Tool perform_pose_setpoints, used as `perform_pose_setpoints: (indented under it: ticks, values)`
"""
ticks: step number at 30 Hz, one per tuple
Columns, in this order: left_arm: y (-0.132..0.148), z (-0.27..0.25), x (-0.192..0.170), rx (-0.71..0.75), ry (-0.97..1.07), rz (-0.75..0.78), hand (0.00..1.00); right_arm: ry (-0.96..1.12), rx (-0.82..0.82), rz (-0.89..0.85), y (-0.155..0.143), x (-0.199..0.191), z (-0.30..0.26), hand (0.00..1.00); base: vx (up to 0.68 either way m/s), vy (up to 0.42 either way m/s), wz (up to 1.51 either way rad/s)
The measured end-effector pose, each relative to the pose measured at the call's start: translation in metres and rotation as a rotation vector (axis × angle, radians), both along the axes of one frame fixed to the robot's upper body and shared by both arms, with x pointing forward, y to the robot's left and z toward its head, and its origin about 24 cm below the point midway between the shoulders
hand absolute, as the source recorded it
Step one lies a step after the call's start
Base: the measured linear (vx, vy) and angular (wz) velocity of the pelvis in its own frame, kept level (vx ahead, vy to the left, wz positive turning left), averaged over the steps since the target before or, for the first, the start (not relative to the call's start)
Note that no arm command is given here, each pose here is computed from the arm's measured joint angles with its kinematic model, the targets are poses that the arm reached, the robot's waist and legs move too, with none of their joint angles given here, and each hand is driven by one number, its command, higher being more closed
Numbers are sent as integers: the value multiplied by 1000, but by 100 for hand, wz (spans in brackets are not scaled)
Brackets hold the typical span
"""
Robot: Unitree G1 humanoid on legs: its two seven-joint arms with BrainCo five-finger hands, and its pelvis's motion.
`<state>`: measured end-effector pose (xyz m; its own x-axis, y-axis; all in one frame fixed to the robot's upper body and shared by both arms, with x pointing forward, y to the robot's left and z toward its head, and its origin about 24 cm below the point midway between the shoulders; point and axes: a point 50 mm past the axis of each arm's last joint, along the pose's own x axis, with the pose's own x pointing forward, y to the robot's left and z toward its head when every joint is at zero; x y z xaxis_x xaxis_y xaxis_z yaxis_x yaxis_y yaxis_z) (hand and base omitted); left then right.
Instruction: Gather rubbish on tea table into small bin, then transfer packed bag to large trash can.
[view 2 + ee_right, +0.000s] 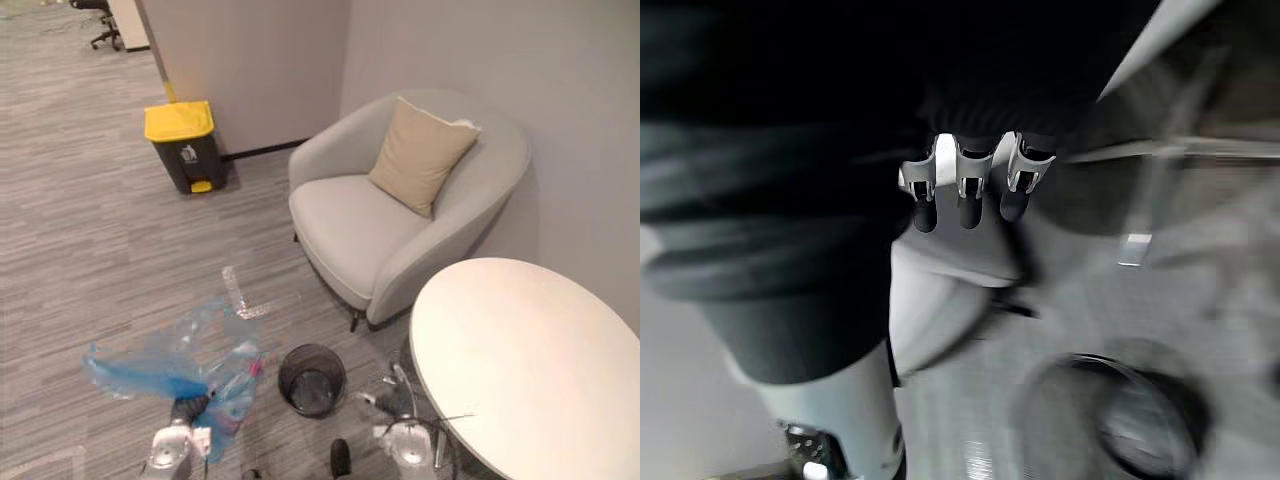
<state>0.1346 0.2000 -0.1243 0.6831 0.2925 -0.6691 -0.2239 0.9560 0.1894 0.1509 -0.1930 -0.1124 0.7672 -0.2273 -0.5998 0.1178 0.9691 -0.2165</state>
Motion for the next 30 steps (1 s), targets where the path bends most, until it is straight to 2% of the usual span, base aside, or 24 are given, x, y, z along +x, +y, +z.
perform_pose_setpoints:
  ticks: [4, 7, 13, 18, 22, 24, 30]
  values:
    - [4, -14, -22, -11, 106, 31, 100, 110, -4, -4, -3, -10, -15, 0, 7, -1, 3]
    - [3, -15, -22, -18, 109, 28, 100, 107, -11, 0, -3, 1, -14, 0, -11, 12, -6]
    - [2, -11, -13, -20, 79, 26, 100, 109, -11, -3, -1, 7, -13, 0, -36, 24, 20]
    - [6, 2, 3, -11, -10, 28, 100, 106, 13, 12, 14, 9, -13, 0, 21, -120, 71]
    - [-21, 0, 11, -83, -28, 15, 100, 3, -39, 18, 5, 42, 4, 0, -122, -87, 3]
    - [-29, 3, 18, -101, -46, -11, 100, -4, -50, 17, 2, 44, 6, 0, -205, -85, 46]
    - [-32, 8, 30, -104, -83, -12, 100, -8, -52, -30, 1, 41, 6, 0, -161, -31, 58]
